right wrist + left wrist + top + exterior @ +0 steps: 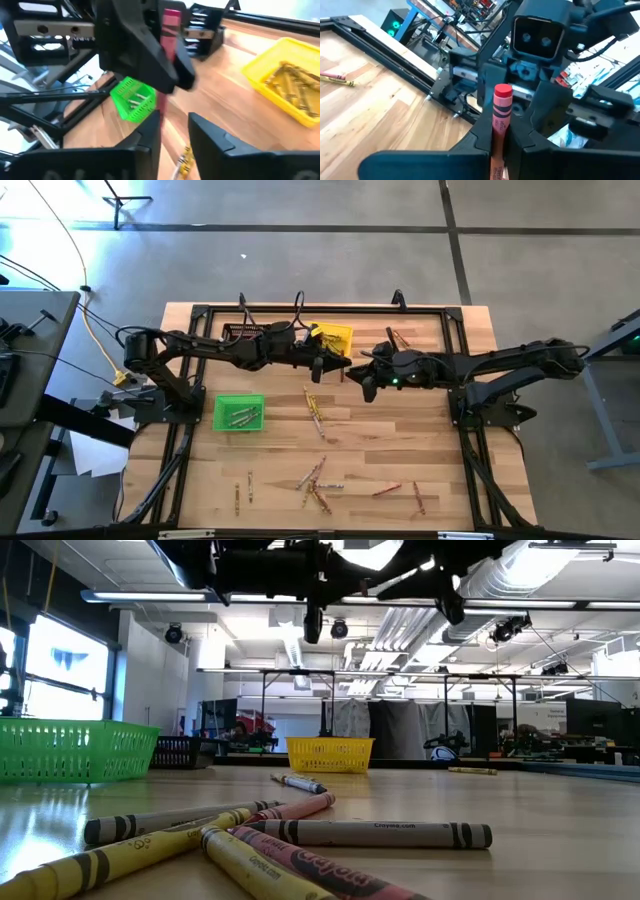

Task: Sort crayons
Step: Put the red crayon into the black bin, then put the yellow crayon into the yellow bin

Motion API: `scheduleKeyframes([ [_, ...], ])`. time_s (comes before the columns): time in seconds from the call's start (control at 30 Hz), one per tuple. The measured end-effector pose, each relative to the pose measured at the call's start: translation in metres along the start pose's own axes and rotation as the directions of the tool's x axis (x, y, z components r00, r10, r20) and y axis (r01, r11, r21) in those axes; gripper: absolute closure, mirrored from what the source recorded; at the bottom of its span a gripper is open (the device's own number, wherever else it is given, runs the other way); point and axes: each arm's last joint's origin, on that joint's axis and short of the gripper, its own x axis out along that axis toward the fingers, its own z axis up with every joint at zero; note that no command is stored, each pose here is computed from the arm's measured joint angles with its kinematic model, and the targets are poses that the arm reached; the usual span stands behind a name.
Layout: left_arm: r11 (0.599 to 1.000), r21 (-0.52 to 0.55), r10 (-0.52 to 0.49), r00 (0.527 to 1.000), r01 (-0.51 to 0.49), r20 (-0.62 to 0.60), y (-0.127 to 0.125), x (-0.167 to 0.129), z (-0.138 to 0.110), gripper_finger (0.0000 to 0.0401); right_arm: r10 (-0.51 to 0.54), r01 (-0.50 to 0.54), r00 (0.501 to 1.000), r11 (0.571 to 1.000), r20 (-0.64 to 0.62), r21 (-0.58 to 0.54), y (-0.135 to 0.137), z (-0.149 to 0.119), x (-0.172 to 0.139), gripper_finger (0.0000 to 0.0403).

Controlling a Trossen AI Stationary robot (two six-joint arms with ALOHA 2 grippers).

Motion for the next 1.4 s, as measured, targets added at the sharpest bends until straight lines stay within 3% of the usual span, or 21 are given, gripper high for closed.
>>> scheduleKeyframes([
  [0.13, 0.999, 0.030, 0.039, 0.999, -0.039, -0.010, 0.016, -0.008, 0.012, 0.0396, -0.015, 0.016, 0.999, 1.000, -0.051, 0.009, -0.007, 0.004, -0.018, 0.0284],
  [0.23, 0.984, 0.078, 0.166, 0.984, -0.161, -0.059, 0.036, -0.025, 0.023, 0.0396, -0.031, 0.036, 0.996, 0.998, -0.088, 0.052, -0.012, 0.005, -0.032, 0.0274],
  [0.3, 0.955, 0.103, 0.292, 0.946, -0.279, -0.141, 0.051, -0.042, 0.026, 0.0396, -0.045, 0.054, 0.993, 0.996, -0.109, 0.075, -0.015, 0.005, -0.040, 0.0274],
  [0.37, 0.897, 0.136, 0.441, 0.865, -0.420, -0.237, 0.066, -0.064, 0.027, 0.0396, -0.070, 0.083, 0.988, 0.993, -0.141, 0.089, -0.017, 0.002, -0.047, 0.0274],
  [0.43, 0.793, 0.179, 0.607, 0.731, -0.583, -0.311, 0.077, -0.090, 0.027, 0.0396, -0.098, 0.115, 0.982, 0.989, -0.164, 0.097, -0.019, -0.001, -0.050, 0.0275],
  [0.5, 0.641, 0.225, 0.753, 0.544, -0.734, -0.370, 0.087, -0.116, 0.026, 0.0396, -0.137, 0.158, 0.972, 0.983, -0.190, 0.097, -0.022, -0.004, -0.052, 0.0274],
  [0.6, 0.408, 0.292, 0.872, 0.275, -0.865, -0.404, 0.094, -0.148, 0.025, 0.0396, -0.197, 0.220, 0.956, 0.972, -0.216, 0.086, -0.026, -0.009, -0.052, 0.0274],
  [0.67, 0.295, 0.316, 0.897, 0.148, -0.902, -0.416, 0.098, -0.162, 0.023, 0.0395, -0.228, 0.249, 0.946, 0.966, -0.230, 0.069, -0.029, -0.011, -0.051, 0.0274],
  [0.73, 0.249, 0.326, 0.902, 0.095, -0.912, -0.422, 0.104, -0.169, 0.020, 0.0390, -0.248, 0.270, 0.938, 0.961, -0.244, 0.059, -0.031, -0.012, -0.052, 0.0274],
  [0.97, 0.230, 0.351, 0.902, 0.062, -0.908, -0.428, 0.116, -0.178, 0.008, 0.0355, -0.289, 0.312, 0.924, 0.948, -0.250, 0.056, -0.038, -0.010, -0.051, 0.0274],
  [1.17, 0.254, 0.398, 0.898, 0.062, -0.882, -0.436, 0.118, -0.181, 0.009, 0.0322, -0.341, 0.359, 0.904, 0.933, -0.258, 0.026, -0.048, -0.007, -0.050, 0.0274],
  [1.27, 0.306, 0.354, 0.877, 0.116, -0.884, -0.466, 0.118, -0.180, 0.009, 0.0309, -0.404, 0.431, 0.873, 0.901, -0.274, 0.044, -0.059, -0.003, -0.051, 0.0274],
  [1.4, 0.444, 0.277, 0.835, 0.282, -0.852, -0.473, 0.114, -0.168, 0.017, 0.0305, -0.536, 0.581, 0.779, 0.812, -0.326, 0.056, -0.085, 0.002, -0.053, 0.0274],
])
